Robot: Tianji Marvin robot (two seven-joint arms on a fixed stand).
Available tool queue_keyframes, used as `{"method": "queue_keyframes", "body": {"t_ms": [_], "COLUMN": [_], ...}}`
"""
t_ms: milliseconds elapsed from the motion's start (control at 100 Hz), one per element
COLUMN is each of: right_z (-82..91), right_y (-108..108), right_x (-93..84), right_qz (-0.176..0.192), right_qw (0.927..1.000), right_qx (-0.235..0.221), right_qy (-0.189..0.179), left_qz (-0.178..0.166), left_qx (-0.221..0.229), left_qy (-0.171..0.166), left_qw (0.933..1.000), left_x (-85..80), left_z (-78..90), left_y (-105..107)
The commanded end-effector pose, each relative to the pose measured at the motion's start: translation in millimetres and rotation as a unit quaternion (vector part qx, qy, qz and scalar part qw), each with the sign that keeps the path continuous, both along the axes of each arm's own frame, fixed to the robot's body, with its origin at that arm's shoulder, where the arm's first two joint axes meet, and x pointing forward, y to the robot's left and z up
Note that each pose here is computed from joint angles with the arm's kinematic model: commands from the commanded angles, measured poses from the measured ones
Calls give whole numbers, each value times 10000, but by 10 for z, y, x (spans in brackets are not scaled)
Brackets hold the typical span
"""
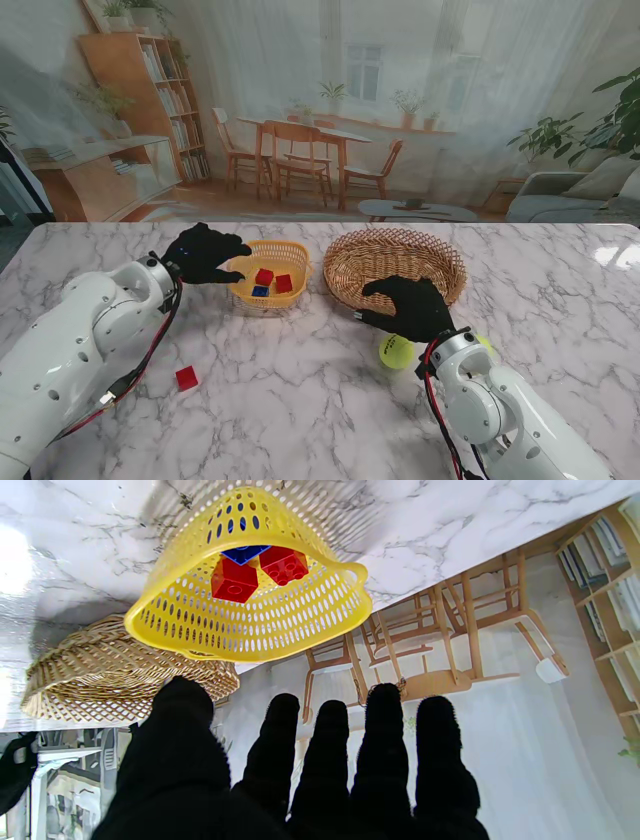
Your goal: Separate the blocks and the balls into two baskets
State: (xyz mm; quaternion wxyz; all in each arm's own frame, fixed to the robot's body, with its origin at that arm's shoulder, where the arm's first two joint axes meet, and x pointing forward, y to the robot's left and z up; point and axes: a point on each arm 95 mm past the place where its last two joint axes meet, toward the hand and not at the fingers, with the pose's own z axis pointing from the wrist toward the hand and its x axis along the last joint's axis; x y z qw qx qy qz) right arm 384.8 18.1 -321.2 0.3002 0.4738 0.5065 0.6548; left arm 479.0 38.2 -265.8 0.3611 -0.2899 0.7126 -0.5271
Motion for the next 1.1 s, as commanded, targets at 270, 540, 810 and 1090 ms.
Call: {"method": "queue_keyframes", "body": {"t_ms": [270,540,810,1090], "right_z": [-13,-20,-24,-38], "right_y": [-23,-22,-30,-28], "right_x": [-25,-17,-18,-10], "right_qz": [-51,-44,-56,-56], "right_qw": [10000,10000,10000,10000], "right_qx": [23,1,14,-15], "right_qy": [5,23,23,38], "left_qz": [-205,-229,-83,241], "left_qx": [502,599,717,853], "left_qy": [-129,-224,-406,-102], "left_qw": [9984,9977,9966,9960], "left_x": [-514,-884,-1162,-1349], "left_z": [-20,-137,-173,-339], "left_y": [270,464,706,895]}}
